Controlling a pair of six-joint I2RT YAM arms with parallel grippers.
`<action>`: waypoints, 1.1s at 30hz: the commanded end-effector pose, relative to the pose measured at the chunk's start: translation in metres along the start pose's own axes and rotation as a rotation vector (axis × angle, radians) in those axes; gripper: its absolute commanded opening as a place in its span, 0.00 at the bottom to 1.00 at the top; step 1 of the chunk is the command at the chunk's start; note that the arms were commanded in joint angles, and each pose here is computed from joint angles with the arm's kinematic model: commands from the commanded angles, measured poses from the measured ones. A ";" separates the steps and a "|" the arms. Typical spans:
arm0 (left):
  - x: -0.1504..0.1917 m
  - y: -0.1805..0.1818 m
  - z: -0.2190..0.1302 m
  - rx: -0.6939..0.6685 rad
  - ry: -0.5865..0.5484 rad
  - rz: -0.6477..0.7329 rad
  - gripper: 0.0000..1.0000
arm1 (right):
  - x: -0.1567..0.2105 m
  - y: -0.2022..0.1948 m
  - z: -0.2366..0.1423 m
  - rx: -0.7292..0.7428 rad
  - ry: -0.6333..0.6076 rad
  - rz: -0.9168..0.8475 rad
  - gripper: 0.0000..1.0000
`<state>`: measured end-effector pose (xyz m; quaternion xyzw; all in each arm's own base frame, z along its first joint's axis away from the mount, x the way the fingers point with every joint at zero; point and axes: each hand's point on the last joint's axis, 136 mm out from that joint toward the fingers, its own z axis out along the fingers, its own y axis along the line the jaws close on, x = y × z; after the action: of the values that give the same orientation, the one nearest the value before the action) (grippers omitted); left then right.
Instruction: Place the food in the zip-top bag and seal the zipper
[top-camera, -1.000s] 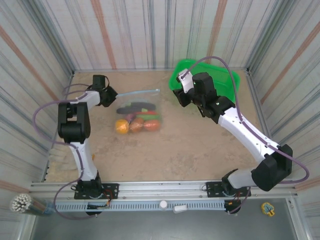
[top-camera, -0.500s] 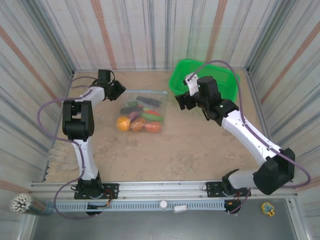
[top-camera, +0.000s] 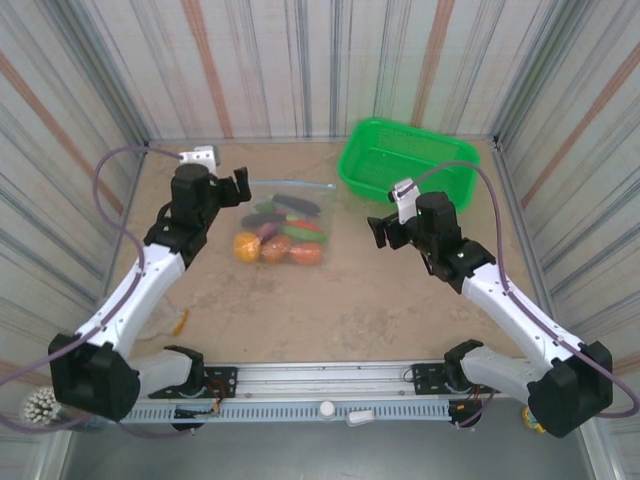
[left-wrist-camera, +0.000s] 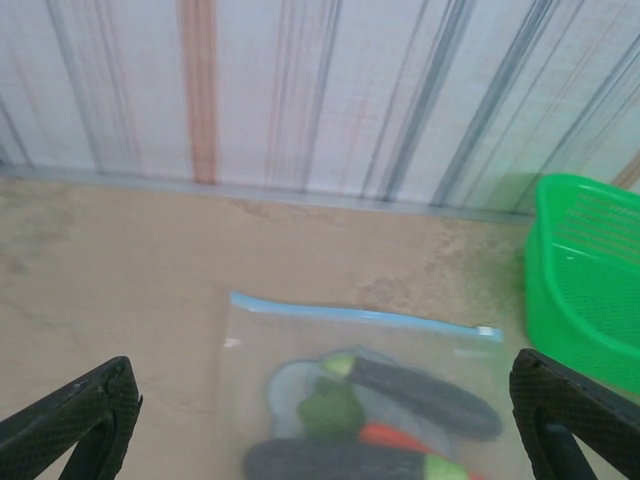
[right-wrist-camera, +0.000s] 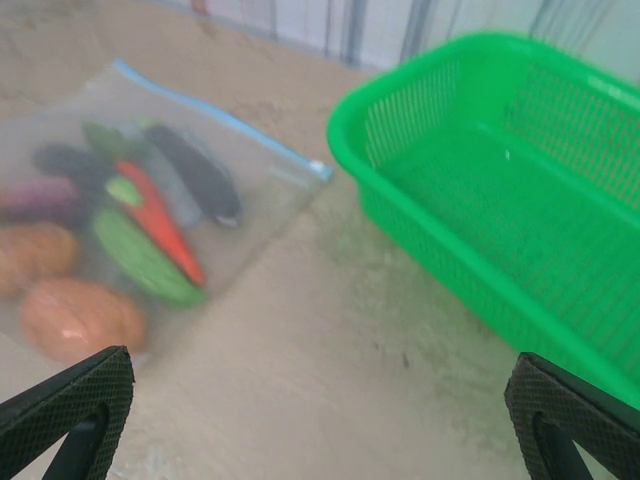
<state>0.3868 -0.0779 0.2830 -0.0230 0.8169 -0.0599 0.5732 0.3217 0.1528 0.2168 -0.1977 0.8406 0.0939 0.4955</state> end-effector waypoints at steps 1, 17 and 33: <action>0.040 0.025 0.009 -0.036 0.056 0.218 0.99 | 0.019 -0.025 0.008 0.085 -0.016 0.095 0.99; 0.158 0.106 0.038 -0.139 0.111 0.077 0.99 | 0.127 -0.155 0.048 0.371 0.060 0.326 0.99; 0.171 0.093 0.069 -0.036 0.061 0.167 0.99 | 0.127 -0.176 0.067 0.357 -0.108 0.341 0.99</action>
<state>0.3805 -0.0018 0.0655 0.0104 0.8518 0.0087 0.5237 0.3805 -0.0094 0.0627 0.0341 0.8500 0.0360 0.5244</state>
